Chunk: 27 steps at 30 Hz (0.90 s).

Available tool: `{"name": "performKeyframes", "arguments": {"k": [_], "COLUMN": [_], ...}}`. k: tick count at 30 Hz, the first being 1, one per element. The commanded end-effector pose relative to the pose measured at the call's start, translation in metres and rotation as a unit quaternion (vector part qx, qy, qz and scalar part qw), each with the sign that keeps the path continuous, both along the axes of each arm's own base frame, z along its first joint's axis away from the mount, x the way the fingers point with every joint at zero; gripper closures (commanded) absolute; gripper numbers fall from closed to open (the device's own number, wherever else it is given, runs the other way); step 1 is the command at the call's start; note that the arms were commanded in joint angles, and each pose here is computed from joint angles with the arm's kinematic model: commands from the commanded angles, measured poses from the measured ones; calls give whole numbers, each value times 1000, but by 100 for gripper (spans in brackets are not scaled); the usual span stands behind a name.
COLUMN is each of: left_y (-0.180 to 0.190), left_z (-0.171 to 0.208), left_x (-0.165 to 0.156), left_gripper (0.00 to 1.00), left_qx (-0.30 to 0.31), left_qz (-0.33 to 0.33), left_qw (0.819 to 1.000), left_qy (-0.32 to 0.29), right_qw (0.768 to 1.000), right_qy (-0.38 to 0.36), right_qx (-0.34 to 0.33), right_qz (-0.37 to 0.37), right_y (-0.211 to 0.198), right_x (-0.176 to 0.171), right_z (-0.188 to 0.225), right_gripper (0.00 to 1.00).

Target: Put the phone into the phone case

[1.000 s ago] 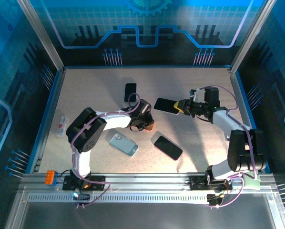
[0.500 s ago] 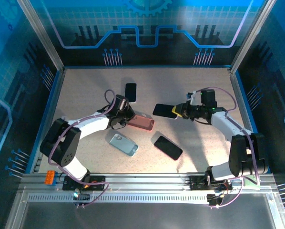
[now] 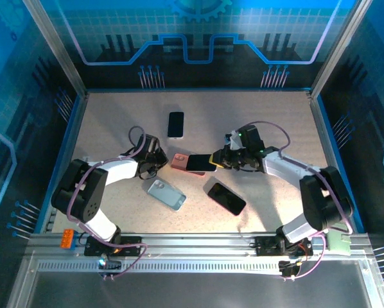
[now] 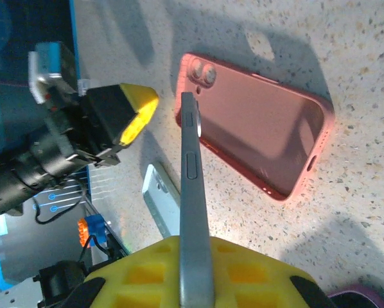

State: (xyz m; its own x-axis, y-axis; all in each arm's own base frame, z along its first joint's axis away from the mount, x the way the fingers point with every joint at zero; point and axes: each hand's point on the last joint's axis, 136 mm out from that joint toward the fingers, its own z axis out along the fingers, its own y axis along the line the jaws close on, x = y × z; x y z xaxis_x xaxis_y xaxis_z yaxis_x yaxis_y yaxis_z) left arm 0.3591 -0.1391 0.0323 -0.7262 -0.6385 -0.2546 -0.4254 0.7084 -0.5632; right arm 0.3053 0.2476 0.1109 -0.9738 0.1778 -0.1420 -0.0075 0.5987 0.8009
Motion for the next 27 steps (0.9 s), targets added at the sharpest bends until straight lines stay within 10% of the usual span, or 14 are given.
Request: {"name": "performKeyframes", "arguments": {"k": [1, 27], "left_y": [2, -11], "left_z": [-2, -16], "left_x": [7, 12], "left_gripper": [100, 100], "left_qx": [2, -35], "left_qz": [-9, -22], "left_qw": [1000, 999], "left_qy": [-15, -14], "right_qw": [999, 999], "right_qy": [-39, 30], "right_qx": [32, 36], "right_qz": [-4, -15], "right_y": [23, 49], "right_x": [26, 34], "right_z": [24, -25], "right_gripper": [100, 100]}}
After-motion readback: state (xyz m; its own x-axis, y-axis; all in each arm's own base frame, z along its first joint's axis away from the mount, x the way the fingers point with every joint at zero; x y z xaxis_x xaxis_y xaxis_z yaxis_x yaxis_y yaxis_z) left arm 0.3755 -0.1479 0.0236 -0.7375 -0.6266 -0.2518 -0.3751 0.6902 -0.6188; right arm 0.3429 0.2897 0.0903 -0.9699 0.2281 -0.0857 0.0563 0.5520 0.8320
